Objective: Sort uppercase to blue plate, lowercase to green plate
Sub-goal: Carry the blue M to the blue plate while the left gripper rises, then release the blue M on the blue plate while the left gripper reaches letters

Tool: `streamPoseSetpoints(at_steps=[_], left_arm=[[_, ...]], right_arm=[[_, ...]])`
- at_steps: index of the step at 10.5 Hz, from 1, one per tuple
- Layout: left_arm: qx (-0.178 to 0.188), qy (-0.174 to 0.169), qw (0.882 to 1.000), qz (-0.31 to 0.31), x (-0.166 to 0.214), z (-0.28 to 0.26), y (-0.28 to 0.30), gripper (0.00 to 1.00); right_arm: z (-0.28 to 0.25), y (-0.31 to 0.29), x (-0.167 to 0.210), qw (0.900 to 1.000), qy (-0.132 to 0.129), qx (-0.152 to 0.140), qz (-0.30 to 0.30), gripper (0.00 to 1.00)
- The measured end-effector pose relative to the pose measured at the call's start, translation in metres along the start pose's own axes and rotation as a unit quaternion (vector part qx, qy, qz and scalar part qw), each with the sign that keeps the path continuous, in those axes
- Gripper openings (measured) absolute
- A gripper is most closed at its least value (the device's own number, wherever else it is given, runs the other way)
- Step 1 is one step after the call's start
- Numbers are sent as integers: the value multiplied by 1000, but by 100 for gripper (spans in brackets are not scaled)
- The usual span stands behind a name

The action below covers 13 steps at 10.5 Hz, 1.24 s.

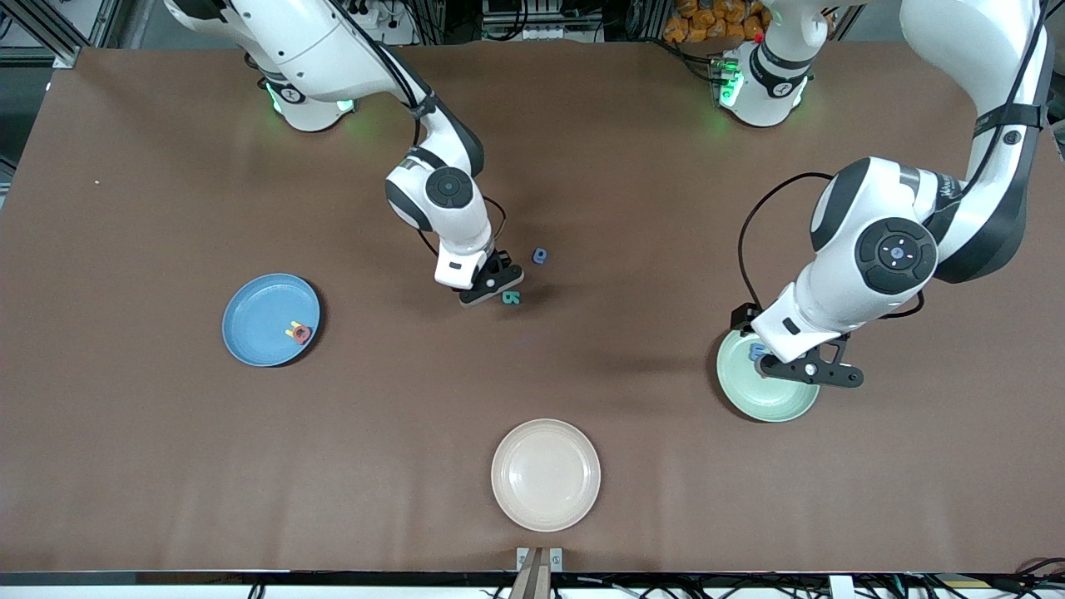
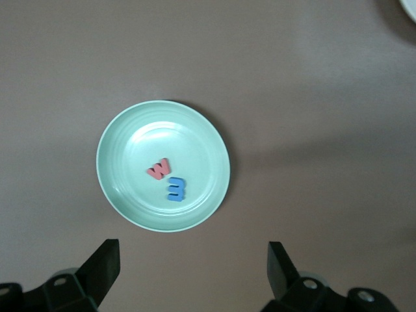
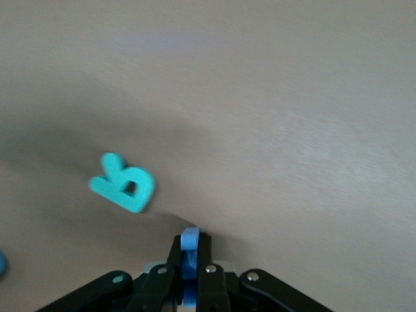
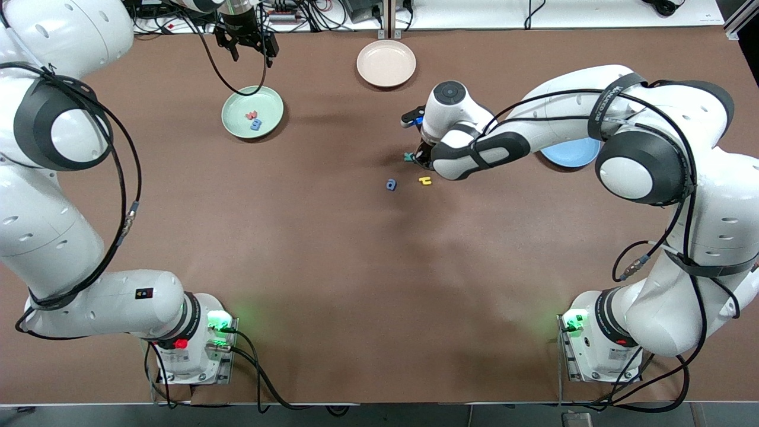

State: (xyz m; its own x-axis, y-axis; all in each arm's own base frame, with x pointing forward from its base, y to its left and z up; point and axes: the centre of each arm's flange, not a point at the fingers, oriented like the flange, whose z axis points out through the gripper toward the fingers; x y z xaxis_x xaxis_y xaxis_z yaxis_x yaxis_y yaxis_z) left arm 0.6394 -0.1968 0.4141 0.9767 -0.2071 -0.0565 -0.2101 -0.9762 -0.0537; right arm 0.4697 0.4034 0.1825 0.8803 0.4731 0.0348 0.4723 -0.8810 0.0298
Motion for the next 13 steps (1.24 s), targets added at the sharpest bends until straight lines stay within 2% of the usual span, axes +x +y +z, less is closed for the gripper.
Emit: streamPoseSetpoints(at_steps=[1, 2, 4, 7, 9, 10, 12, 13], left_arm=[[-10, -2, 1000, 6, -2, -1, 12, 100], [-18, -3, 1000, 14, -4, -3, 24, 100], [-30, -2, 999, 35, -12, -8, 59, 100], [-34, -7, 997, 71, -26, -4, 126, 100], [-45, 3, 995, 93, -30, 9, 166, 100], [-53, 7, 994, 99, -28, 18, 176, 100], [-63, 8, 991, 117, -31, 36, 203, 100], [-66, 3, 990, 127, -34, 47, 218, 100]], right_arm=[[-9, 19, 7, 999, -30, -15, -10, 10], [-23, 44, 16, 998, -48, -24, -18, 10], [-41, 105, 22, 996, -73, -35, -39, 10], [-51, 223, 7, 991, -135, -4, -14, 10], [-64, 289, -12, 984, -176, 0, 11, 10], [-65, 315, -23, 981, -194, 1, 20, 10], [-62, 345, -53, 964, -262, 16, 43, 10], [-60, 348, -64, 956, -287, 23, 49, 10]])
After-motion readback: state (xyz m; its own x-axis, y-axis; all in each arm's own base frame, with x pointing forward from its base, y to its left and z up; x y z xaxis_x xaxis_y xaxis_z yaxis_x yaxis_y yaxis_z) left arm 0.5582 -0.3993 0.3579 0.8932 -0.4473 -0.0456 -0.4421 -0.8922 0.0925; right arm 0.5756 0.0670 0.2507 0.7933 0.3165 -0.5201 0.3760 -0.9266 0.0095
